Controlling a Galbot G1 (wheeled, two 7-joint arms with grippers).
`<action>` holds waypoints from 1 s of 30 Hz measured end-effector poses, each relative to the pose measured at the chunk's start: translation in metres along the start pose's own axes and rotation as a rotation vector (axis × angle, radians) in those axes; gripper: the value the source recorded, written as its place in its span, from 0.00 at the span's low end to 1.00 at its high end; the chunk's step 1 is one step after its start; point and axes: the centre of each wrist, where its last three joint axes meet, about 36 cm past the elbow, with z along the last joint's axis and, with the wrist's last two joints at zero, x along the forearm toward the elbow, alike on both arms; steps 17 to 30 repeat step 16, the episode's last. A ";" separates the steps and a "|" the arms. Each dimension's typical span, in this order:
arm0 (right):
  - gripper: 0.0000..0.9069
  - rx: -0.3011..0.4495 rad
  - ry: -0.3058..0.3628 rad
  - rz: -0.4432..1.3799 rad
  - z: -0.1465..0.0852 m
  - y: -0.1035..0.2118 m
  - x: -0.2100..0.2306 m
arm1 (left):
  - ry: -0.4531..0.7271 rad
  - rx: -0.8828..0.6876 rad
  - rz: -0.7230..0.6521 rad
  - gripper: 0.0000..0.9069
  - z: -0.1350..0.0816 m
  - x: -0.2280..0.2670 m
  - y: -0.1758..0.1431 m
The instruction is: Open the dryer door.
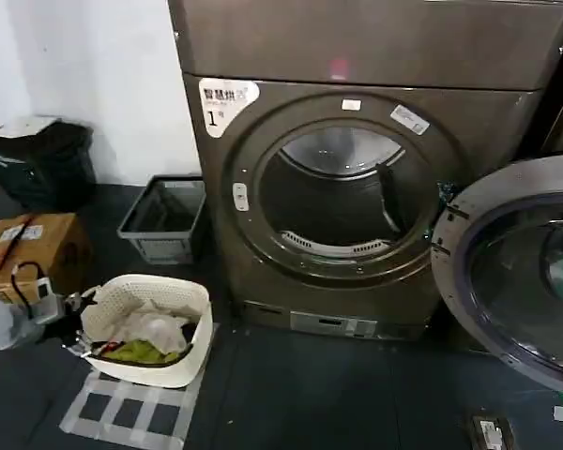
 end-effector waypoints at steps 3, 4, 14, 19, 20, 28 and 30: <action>1.00 0.001 0.001 0.002 0.000 -0.001 0.000 | 0.002 -0.003 0.000 1.00 0.000 0.001 0.000; 1.00 0.002 0.000 0.002 0.000 -0.001 0.000 | 0.003 -0.003 -0.001 1.00 0.000 0.001 0.000; 1.00 0.005 -0.001 0.000 -0.002 -0.002 0.000 | 0.004 -0.008 0.004 1.00 0.001 0.000 0.002; 1.00 0.005 -0.001 0.001 -0.002 -0.002 0.000 | 0.005 -0.011 0.005 1.00 0.001 0.000 0.002; 1.00 0.005 -0.001 0.001 -0.002 -0.002 0.000 | 0.005 -0.011 0.005 1.00 0.001 0.000 0.002; 1.00 0.005 -0.001 0.001 -0.002 -0.002 0.000 | 0.005 -0.011 0.005 1.00 0.001 0.000 0.002; 1.00 0.005 -0.001 0.001 -0.002 -0.002 0.000 | 0.005 -0.011 0.005 1.00 0.001 0.000 0.002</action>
